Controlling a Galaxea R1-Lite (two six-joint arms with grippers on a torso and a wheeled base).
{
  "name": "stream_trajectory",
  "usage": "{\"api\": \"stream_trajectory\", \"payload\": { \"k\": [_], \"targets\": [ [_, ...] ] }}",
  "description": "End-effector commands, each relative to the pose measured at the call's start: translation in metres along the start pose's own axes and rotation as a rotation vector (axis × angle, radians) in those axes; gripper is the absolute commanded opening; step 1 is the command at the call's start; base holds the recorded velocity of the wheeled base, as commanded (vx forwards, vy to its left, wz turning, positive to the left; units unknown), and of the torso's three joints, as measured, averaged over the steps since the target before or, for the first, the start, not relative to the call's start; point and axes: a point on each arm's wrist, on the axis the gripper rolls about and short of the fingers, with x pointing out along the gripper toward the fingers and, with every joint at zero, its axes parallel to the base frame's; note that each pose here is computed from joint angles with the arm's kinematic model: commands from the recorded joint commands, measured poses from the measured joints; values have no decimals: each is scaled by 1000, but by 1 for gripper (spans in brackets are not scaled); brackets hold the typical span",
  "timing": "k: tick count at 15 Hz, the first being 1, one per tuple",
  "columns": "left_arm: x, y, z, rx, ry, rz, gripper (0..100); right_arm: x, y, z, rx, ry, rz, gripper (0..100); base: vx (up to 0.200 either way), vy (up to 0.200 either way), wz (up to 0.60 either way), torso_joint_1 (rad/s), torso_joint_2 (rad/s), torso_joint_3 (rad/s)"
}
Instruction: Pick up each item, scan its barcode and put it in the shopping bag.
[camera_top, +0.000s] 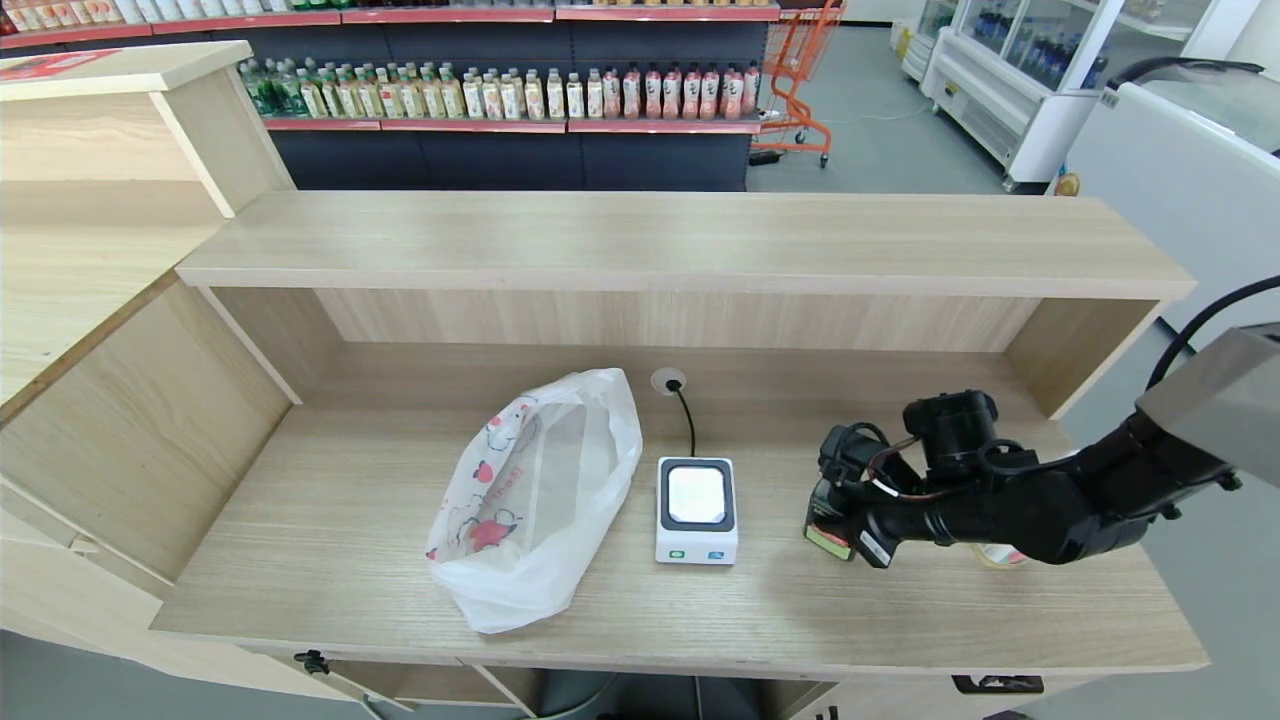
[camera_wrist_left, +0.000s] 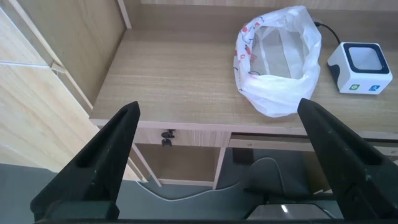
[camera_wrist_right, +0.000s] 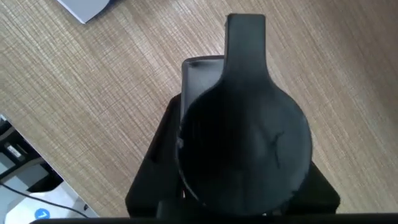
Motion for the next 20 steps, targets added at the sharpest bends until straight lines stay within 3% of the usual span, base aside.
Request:
{"api": "stream_trajectory", "payload": {
  "k": [1, 4, 6, 8, 9, 10, 12, 14, 15, 17, 19, 20],
  "targets": [
    [0, 0, 0, 0, 1, 0, 100, -5, 0, 1, 1, -3, -4, 0, 0, 0, 0, 0, 0, 0],
    [0, 0, 0, 0, 1, 0, 100, -58, -5, 18, 184, -96, -71, 0, 0, 0, 0, 0, 0, 0],
    [0, 0, 0, 0, 0, 0, 100, -107, -6, 12, 321, -137, -146, 0, 0, 0, 0, 0, 0, 0],
    [0, 0, 0, 0, 1, 0, 100, -157, 6, 4, 294, -200, -237, 0, 0, 0, 0, 0, 0, 0],
    [0, 0, 0, 0, 1, 0, 100, -174, 20, -2, 214, -241, -281, 0, 0, 0, 0, 0, 0, 0],
    [0, 0, 0, 0, 1, 0, 100, -189, 36, -12, 88, -282, -341, 0, 0, 0, 0, 0, 0, 0],
    [0, 0, 0, 0, 1, 0, 100, -209, 46, -16, -227, -324, -443, 0, 0, 0, 0, 0, 0, 0],
    [0, 0, 0, 0, 1, 0, 100, -211, 47, -12, -491, -426, -378, 0, 0, 0, 0, 0, 0, 0],
    [0, 0, 0, 0, 1, 0, 100, -211, 48, -10, -819, -524, -336, 0, 0, 0, 0, 0, 0, 0],
    [0, 0, 0, 0, 1, 0, 100, -200, 56, -10, -1350, -677, -308, 0, 0, 0, 0, 0, 0, 0],
    [0, 0, 0, 0, 1, 0, 100, -179, 76, -4, -1681, -776, -228, 0, 0, 0, 0, 0, 0, 0],
    [0, 0, 0, 0, 1, 0, 100, -173, 86, -3, -1763, -822, -198, 0, 0, 0, 0, 0, 0, 0]
  ]
}}
